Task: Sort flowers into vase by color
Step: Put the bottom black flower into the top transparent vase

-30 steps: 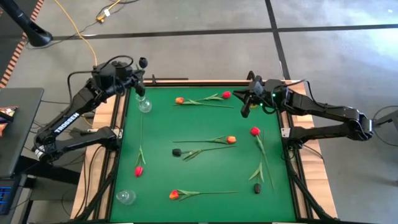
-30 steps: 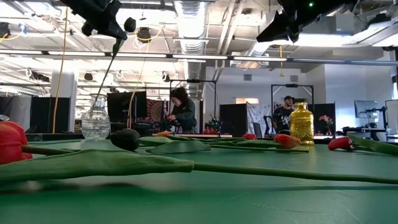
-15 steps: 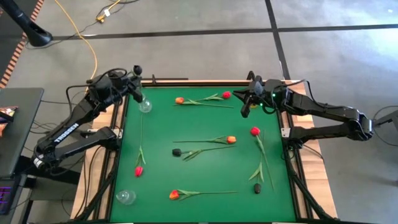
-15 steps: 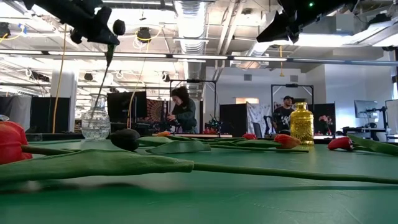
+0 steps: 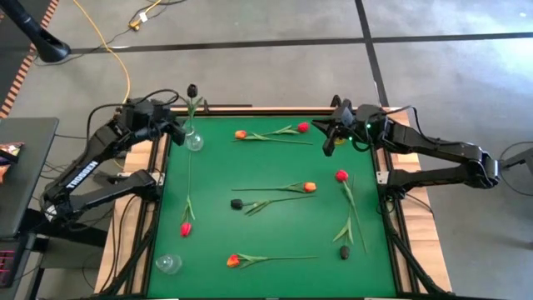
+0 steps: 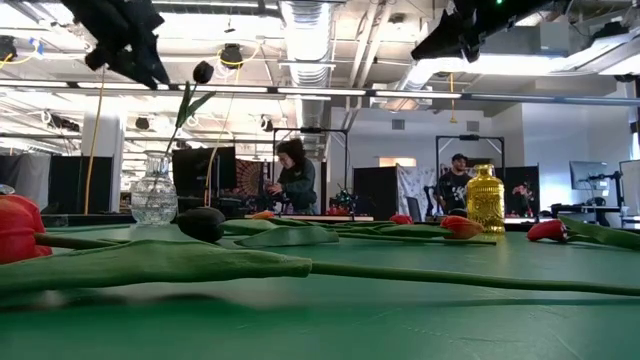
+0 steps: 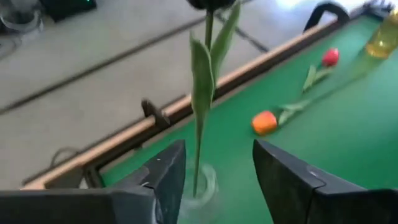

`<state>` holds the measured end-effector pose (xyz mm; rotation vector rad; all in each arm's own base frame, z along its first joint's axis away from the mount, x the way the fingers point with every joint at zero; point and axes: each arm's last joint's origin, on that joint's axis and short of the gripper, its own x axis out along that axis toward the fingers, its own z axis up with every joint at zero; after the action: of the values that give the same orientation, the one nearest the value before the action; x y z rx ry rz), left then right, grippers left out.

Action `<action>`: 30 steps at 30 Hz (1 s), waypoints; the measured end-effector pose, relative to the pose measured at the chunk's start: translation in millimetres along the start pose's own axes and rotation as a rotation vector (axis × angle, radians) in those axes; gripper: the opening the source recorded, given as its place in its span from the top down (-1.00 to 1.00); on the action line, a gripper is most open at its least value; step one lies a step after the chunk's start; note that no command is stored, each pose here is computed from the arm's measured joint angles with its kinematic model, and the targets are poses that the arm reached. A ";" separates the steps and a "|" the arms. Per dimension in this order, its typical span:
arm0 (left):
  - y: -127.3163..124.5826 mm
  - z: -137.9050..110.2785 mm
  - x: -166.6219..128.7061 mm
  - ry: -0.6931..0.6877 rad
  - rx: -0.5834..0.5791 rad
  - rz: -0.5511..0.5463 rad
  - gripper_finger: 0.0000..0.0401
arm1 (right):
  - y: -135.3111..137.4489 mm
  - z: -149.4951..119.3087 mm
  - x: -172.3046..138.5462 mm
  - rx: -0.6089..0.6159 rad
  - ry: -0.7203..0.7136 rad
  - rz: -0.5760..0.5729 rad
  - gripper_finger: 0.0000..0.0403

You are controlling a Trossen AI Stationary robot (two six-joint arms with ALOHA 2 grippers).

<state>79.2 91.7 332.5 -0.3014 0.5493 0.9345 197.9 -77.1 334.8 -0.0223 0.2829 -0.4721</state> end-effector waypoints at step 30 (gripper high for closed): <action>-108.8 17.8 26.9 0.183 0.403 -0.746 0.20 | 82.8 4.2 -56.5 -0.353 0.648 0.513 0.62</action>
<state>187.1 56.6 333.1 -0.2002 0.7086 0.0666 187.8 21.9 346.6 -0.1382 0.9796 0.1019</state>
